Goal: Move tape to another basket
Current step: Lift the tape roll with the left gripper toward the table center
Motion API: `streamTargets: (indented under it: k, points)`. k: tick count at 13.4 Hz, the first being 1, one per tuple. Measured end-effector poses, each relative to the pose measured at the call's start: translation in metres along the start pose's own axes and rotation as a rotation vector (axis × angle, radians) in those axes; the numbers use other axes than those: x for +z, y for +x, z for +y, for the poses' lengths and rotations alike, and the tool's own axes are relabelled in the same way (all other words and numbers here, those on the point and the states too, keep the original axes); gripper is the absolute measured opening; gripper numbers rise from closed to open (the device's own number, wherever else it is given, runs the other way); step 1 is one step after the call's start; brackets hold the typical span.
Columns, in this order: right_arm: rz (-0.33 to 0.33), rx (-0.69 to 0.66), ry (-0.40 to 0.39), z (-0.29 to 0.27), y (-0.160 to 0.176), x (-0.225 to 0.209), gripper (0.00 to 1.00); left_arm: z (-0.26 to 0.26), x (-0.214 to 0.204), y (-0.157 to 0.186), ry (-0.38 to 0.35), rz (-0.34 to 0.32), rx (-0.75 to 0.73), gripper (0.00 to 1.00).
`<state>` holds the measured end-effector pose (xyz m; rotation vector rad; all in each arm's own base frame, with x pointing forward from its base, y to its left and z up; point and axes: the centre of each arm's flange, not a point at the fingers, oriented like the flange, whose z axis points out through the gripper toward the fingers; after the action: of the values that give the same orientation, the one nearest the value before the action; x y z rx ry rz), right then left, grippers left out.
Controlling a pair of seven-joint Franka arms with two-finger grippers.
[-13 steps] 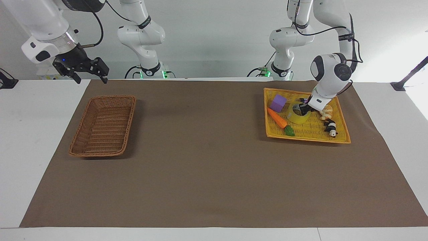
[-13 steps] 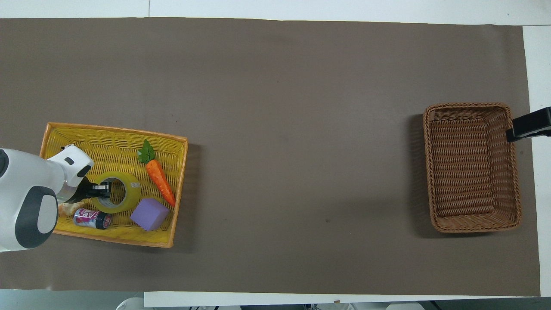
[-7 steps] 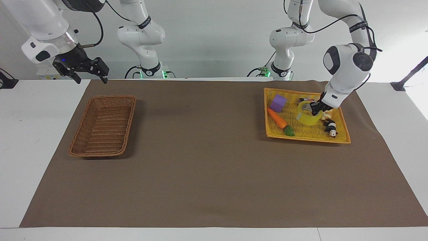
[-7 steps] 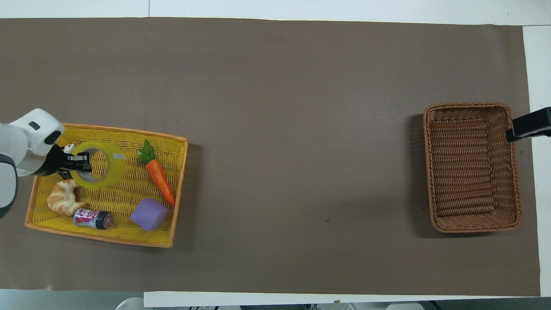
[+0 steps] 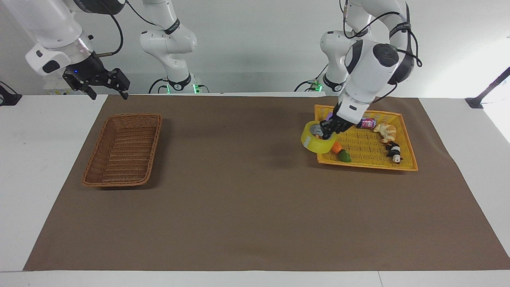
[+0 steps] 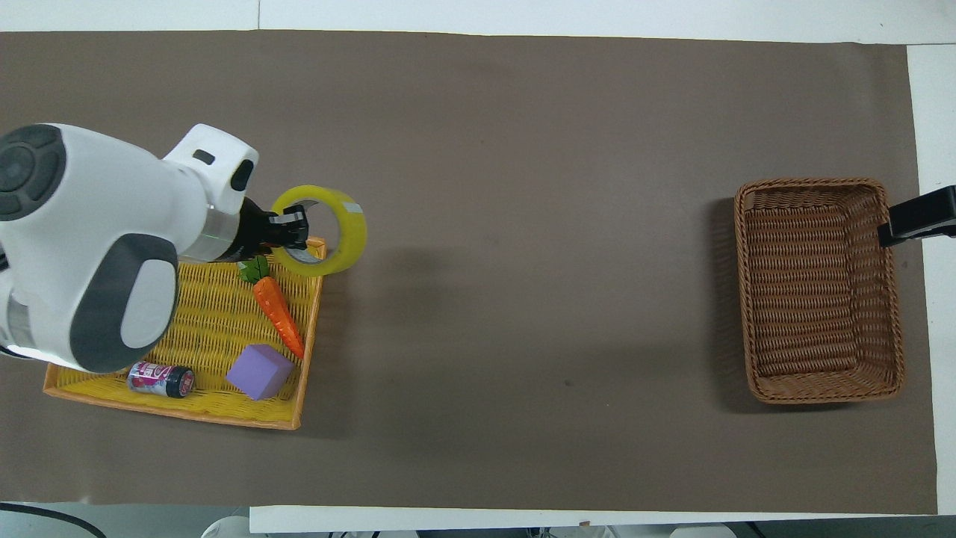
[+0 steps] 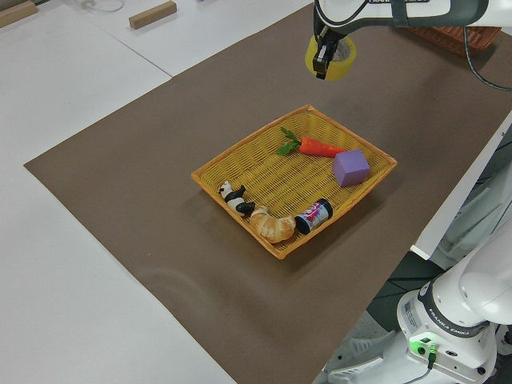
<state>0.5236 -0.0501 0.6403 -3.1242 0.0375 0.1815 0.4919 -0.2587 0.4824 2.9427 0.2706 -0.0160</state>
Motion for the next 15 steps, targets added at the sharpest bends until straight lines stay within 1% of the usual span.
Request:
streamTargets:
  k: [2, 3, 5, 7, 8, 10, 15]
  points:
    - [0.0, 0.0, 0.0, 0.0, 0.0, 0.0, 1.0, 0.042, -0.004, -0.021, -0.03, 0.019, 0.024, 0.22]
    - [0.0, 0.0, 0.0, 0.0, 0.0, 0.0, 1.0, 0.056, -0.006, -0.03, -0.039, 0.018, 0.042, 0.22]
    - [0.0, 0.0, 0.0, 0.0, 0.0, 0.0, 1.0, 0.075, -0.007, -0.044, -0.068, -0.011, 0.053, 0.22]
    - [0.0, 0.0, 0.0, 0.0, 0.0, 0.0, 1.0, 0.082, -0.02, -0.045, -0.076, -0.057, 0.05, 0.22]
    - [0.0, 0.0, 0.0, 0.0, 0.0, 0.0, 1.0, 0.084, -0.029, -0.043, -0.074, -0.067, 0.051, 0.22]
    - [0.0, 0.0, 0.0, 0.0, 0.0, 0.0, 1.0, 0.087, -0.04, -0.04, -0.076, -0.069, 0.054, 0.22]
    - [0.0, 0.0, 0.0, 0.0, 0.0, 0.0, 1.0, 0.086, -0.037, -0.035, -0.073, -0.074, 0.051, 0.22]
